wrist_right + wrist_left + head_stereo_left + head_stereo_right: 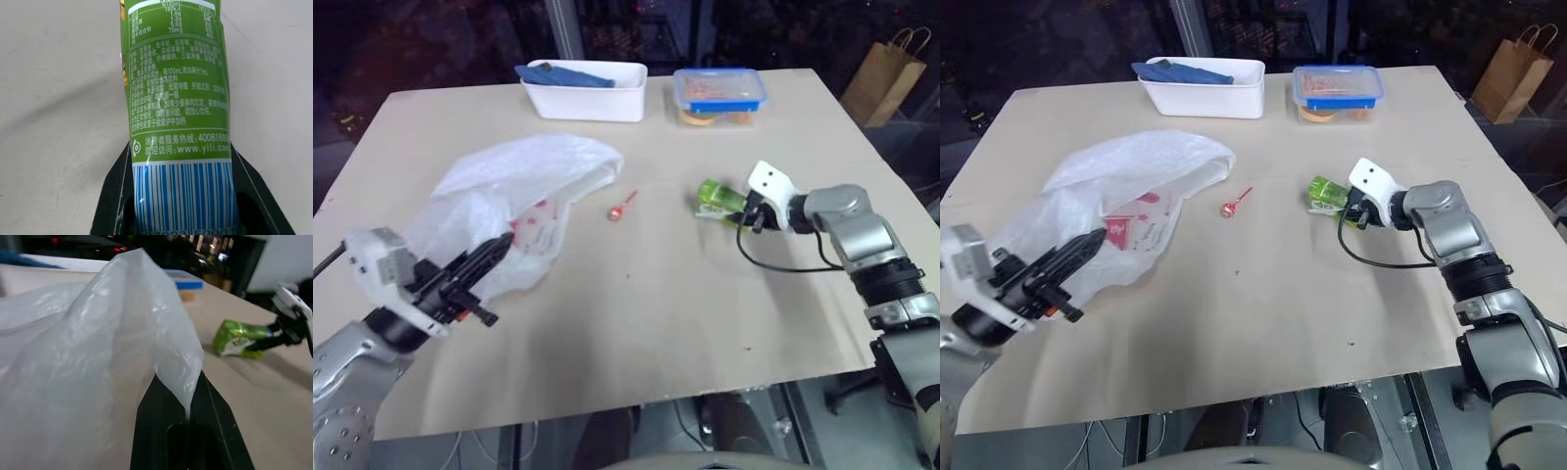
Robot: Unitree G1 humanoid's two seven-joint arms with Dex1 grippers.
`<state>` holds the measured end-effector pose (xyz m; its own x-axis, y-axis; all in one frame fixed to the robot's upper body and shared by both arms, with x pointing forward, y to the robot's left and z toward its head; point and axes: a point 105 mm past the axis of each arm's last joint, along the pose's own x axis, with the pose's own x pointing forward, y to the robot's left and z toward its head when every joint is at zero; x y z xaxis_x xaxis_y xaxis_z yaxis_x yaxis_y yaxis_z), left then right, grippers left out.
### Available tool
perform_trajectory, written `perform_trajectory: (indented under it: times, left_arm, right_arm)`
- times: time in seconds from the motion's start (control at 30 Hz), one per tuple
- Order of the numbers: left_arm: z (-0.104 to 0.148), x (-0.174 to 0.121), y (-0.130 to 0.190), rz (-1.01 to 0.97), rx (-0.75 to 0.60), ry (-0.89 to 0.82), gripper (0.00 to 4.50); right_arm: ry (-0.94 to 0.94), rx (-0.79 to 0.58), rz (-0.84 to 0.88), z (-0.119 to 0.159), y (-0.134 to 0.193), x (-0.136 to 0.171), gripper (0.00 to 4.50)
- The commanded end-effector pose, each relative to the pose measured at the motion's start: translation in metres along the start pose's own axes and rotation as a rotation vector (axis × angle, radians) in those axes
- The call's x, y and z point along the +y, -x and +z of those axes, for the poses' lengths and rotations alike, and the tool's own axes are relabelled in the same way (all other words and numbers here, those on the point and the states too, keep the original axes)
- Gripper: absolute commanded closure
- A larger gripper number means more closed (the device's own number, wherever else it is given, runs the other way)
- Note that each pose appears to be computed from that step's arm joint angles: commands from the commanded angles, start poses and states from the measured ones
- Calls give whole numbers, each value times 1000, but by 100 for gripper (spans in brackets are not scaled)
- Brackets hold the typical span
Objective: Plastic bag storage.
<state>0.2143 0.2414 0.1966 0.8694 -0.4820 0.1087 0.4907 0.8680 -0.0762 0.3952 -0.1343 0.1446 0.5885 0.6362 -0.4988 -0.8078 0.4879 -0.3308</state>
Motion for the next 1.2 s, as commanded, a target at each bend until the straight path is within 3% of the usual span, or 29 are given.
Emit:
perform_trajectory:
  times: [0.03, 0.2, 0.57, 0.87, 0.9, 0.97, 1.1, 1.2]
  left_arm:
    - [11, -20, 10, -28, -101, 48, 450]
    - [7, -29, 15, -21, -173, 161, 450]
    - [5, -52, 7, -92, -222, 225, 450]
    - [-16, -67, 1, -115, -163, 245, 450]
    - [-16, -64, 0, -105, -170, 239, 450]
    - [-11, -57, -1, -70, -207, 223, 450]
    - [1, -42, 1, -3, -283, 212, 450]
    - [10, -24, 10, 79, -344, 217, 450]
  right_arm:
    - [32, -223, 96, 75, 0, 21, 348]
    - [85, -311, 302, 130, -21, 79, 348]
    - [195, -319, 476, 191, -79, 152, 348]
    - [253, -507, 494, 267, -84, 186, 348]
    - [254, -517, 497, 269, -84, 187, 277]
    - [229, -522, 494, 265, -87, 187, 209]
    - [177, -502, 419, 246, -96, 172, 5]
    - [141, -472, 404, 221, -94, 155, 5]
